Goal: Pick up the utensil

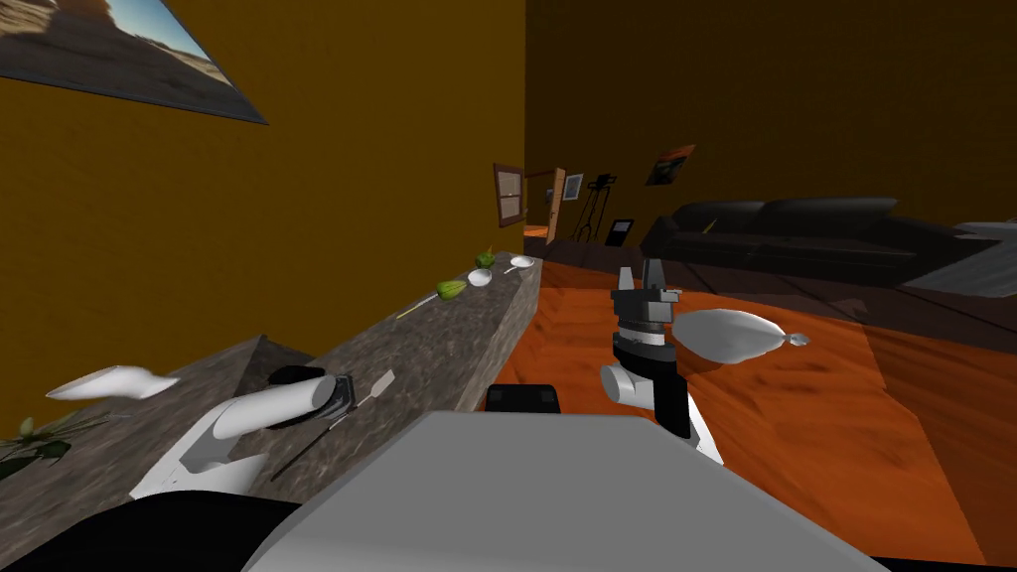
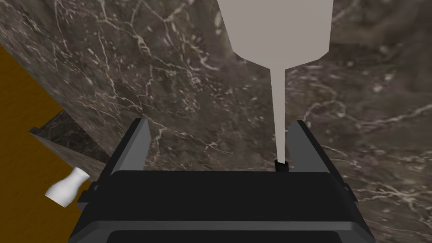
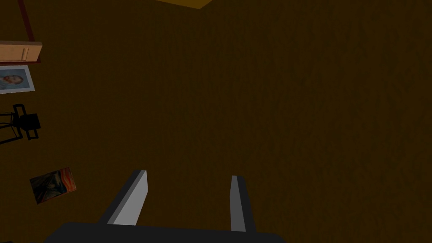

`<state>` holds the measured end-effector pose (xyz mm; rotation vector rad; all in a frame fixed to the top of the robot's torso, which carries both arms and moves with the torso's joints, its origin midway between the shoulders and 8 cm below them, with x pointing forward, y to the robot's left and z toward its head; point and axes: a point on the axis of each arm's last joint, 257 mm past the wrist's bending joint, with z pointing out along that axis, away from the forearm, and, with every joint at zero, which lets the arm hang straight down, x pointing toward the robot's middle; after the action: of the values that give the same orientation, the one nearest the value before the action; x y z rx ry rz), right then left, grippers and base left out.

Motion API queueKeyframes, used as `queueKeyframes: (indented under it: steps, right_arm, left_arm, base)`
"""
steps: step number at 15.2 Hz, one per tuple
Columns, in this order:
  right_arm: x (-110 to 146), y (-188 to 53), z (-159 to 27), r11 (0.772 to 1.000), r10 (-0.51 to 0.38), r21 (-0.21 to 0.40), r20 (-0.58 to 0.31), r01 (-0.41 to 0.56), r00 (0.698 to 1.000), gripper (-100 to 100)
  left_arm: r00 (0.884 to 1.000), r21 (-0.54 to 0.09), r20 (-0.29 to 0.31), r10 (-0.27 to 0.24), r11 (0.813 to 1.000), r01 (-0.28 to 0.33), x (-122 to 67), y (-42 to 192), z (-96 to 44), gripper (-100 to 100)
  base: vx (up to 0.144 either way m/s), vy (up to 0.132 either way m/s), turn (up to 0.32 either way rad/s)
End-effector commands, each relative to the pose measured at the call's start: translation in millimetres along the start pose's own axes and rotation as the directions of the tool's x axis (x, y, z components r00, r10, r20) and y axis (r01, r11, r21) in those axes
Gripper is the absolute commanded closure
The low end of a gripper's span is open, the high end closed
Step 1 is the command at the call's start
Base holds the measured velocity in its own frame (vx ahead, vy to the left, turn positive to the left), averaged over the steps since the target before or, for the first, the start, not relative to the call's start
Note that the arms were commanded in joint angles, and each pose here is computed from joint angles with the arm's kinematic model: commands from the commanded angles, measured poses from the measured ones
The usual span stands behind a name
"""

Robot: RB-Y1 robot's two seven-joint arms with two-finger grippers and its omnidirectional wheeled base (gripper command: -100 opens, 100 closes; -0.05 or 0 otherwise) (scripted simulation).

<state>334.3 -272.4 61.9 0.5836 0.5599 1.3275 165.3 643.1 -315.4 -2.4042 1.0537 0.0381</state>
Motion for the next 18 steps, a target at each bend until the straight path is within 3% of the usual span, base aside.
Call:
queueKeyframes:
  steps: [1, 2, 3, 5, 6, 8, 9, 11, 14, 16, 17, 18]
  right_arm:
    - [0, 0, 0.0, 1.0, 0.0, 0.0, 0.0, 0.0, 1.0, 0]
    - [0, 0, 0.0, 1.0, 0.0, 0.0, 0.0, 0.0, 1.0, 0]
    - [0, 0, 0.0, 1.0, 0.0, 0.0, 0.0, 0.0, 1.0, 0]
    - [0, 0, 0.0, 1.0, 0.0, 0.0, 0.0, 0.0, 1.0, 0]
    - [0, 0, 0.0, 1.0, 0.0, 0.0, 0.0, 0.0, 1.0, 0]
    - [0, 0, 0.0, 1.0, 0.0, 0.0, 0.0, 0.0, 1.0, 0]
    - [0, 0, 0.0, 1.0, 0.0, 0.0, 0.0, 0.0, 1.0, 0]
    - [0, 0, 0.0, 1.0, 0.0, 0.0, 0.0, 0.0, 1.0, 0]
    - [0, 0, 0.0, 1.0, 0.0, 0.0, 0.0, 0.0, 1.0, 0]
    - [0, 0, 0.0, 1.0, 0.0, 0.0, 0.0, 0.0, 1.0, 0]
    - [0, 0, 0.0, 1.0, 0.0, 0.0, 0.0, 0.0, 1.0, 0]
    - [0, 0, 0.0, 1.0, 0.0, 0.0, 0.0, 0.0, 1.0, 0]
  left_arm:
    - [0.999, -0.052, 0.021, -0.028, 0.998, 0.029, -10.7, 12, 0.0, -100]
    - [0.999, -0.065, 0.026, -0.028, 0.997, 0.03, -11.9, 15, -0.2, -100]
    - [0.997, -0.098, 0.041, -0.064, 0.993, 0.067, -21.6, 22, -0.4, -100]
    - [0.997, -0.124, 0.052, -0.062, 0.99, 0.068, -23.9, 29, -1.2, -100]
    - [0.993, -0.157, 0.068, -0.096, 0.982, 0.105, -32.5, 36, -1.7, -100]
    - [0.993, -0.18, 0.078, -0.094, 0.978, 0.106, -34.5, 43, -3.0, -100]
    - [0.988, -0.216, 0.095, -0.124, 0.966, 0.142, -42.2, 52, -4.0, -100]
    - [0.987, -0.233, 0.103, -0.122, 0.962, 0.143, -43.6, 56, -5.2, -100]
    - [0.975, -0.311, 0.142, -0.17, 0.927, 0.208, -56.7, 79, -9.4, -100]
    - [0.974, -0.326, 0.149, -0.168, 0.922, 0.209, -57.7, 83, -10.9, -100]
    - [0.968, -0.362, 0.168, -0.187, 0.901, 0.237, -62.7, 94, -13.7, -100]
    - [0.968, -0.365, 0.17, -0.186, 0.9, 0.237, -62.9, 95, -14.0, -100]
  base:
    - [0.027, 0.019, -0.117]
    - [0.02, 0.015, -0.054]
    - [0.021, 0.009, -0.122]
    - [0.022, 0.011, -0.077]
    - [0.028, 0.009, -0.119]
    - [0.025, 0.014, -0.072]
    - [0.023, 0.018, -0.083]
    - [0.02, 0.02, -0.073]
    - [0.022, 0.022, -0.103]
    - [0.025, 0.021, -0.055]
    - [0.021, 0.017, -0.07]
    - [0.021, 0.017, -0.08]
